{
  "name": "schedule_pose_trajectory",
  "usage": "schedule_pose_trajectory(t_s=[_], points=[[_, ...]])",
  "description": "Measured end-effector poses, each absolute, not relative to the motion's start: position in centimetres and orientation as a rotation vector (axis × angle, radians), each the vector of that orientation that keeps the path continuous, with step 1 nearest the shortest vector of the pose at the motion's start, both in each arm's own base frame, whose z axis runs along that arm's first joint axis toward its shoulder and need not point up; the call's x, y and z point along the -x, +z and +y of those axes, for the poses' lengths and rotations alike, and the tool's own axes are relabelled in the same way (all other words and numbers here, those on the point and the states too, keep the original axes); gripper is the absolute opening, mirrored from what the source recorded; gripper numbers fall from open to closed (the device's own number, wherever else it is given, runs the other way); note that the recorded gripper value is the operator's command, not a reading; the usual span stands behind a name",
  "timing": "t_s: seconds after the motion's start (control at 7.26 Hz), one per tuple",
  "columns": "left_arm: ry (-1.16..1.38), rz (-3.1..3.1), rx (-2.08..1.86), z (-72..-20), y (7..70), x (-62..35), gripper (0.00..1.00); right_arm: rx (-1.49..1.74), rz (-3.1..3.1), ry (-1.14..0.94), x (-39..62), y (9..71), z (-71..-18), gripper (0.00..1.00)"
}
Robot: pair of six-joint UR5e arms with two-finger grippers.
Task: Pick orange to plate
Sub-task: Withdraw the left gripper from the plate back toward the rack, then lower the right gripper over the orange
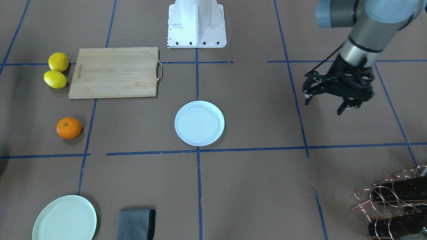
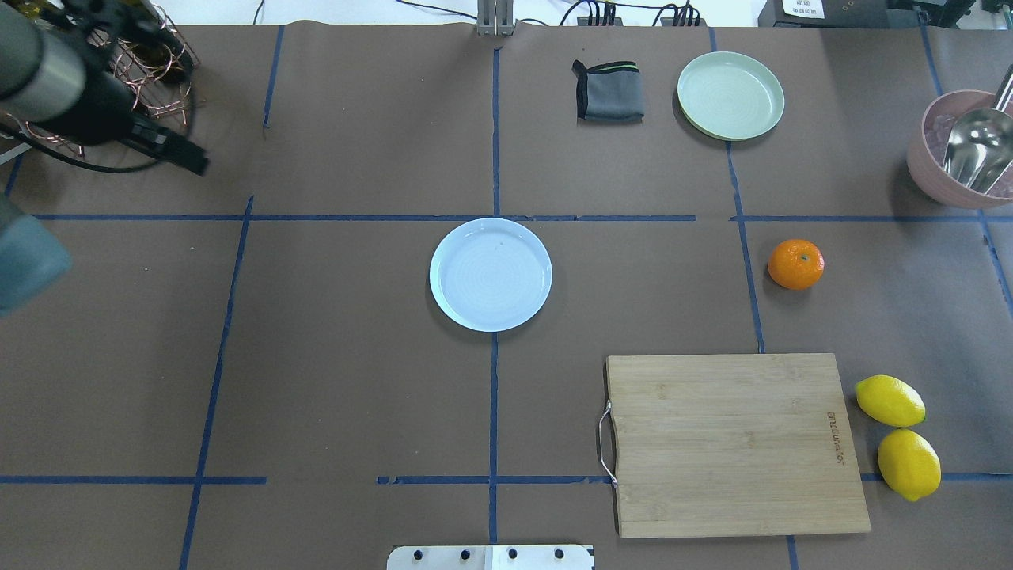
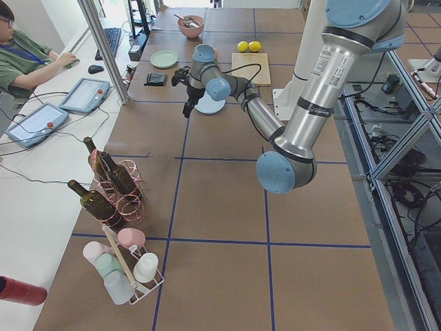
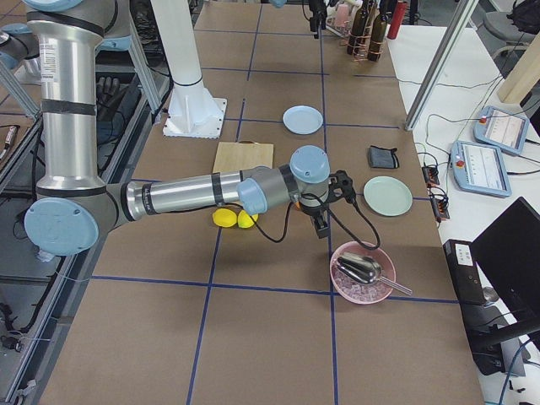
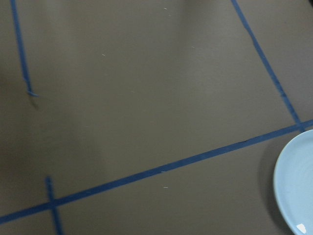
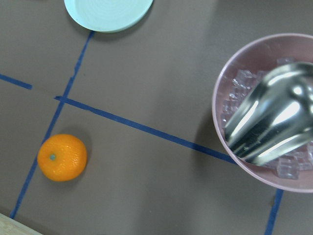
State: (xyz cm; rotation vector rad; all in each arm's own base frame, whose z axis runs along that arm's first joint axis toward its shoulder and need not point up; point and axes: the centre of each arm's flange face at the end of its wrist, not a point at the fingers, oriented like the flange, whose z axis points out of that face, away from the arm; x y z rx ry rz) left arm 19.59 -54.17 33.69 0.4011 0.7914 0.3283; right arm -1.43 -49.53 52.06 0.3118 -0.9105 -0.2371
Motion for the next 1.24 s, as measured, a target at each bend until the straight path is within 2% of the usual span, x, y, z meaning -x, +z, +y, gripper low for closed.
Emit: schedule_pose_trajectory(t_s=[0.41,0.69,0.96,1.24], points=[[0.351,0.75,-0.247,-56.6,52.3,-1.0,1.0,-0.293,-0.911,-0.203,8.4,45.9,-52.2,1.0],[0.295,0.763,-0.156,-53.0,60.9,5.6,1.0,-0.289,-0.876,-0.199,12.1,44.3,-52.8,1.0],[0.207,0.816,-0.115,-48.0,65.2,8.9,1.0,-0.259,-0.843,-0.193,16.0,44.4,-52.3,1.0],[0.186,0.835,-0.104,-46.5,66.1,9.2,1.0,-0.225,-0.786,-0.165,21.8,45.2,-50.7,1.0]])
